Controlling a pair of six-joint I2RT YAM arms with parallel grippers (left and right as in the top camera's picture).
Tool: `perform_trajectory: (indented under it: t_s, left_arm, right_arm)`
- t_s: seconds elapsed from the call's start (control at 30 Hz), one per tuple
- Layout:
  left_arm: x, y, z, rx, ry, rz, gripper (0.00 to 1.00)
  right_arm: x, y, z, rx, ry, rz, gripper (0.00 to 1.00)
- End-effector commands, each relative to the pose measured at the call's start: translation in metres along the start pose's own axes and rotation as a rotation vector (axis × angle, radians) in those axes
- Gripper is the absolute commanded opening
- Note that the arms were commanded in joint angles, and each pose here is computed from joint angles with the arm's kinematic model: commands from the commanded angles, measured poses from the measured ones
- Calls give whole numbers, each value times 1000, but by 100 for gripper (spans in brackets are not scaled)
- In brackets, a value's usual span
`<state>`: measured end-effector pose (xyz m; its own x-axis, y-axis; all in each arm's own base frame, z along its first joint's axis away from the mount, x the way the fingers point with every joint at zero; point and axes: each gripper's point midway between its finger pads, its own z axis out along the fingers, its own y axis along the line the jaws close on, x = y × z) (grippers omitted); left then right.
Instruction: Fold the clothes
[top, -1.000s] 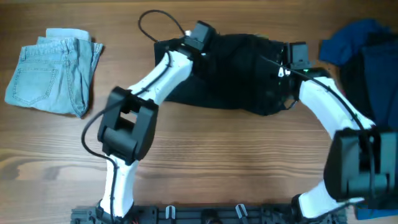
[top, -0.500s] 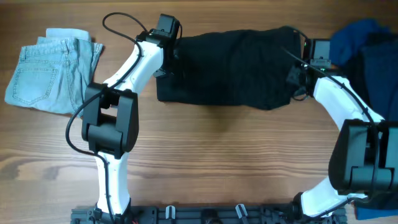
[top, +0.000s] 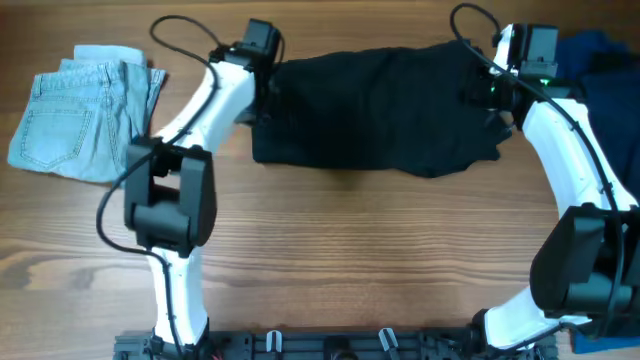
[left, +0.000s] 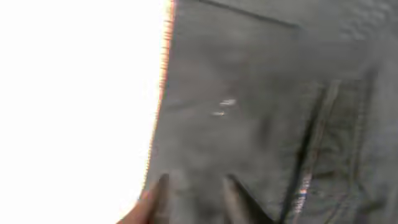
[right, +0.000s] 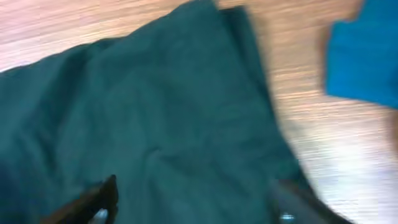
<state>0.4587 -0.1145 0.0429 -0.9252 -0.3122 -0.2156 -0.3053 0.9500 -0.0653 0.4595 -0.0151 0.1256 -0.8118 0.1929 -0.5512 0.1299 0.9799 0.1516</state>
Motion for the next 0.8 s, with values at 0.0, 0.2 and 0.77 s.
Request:
perform_trajectory:
  t_s: [0.0, 0.2, 0.77]
  left_arm:
    - [-27, 29, -26, 70, -11, -147, 83]
    - [-25, 37, -27, 240, 93, -103, 83]
    - [48, 21, 28, 359, 271, -49, 82]
  right_arm:
    - [30, 36, 15, -191, 96, -41, 54]
    - [76, 96, 51, -333, 229, -147, 4]
    - [142, 138, 95, -351, 384, -238, 4]
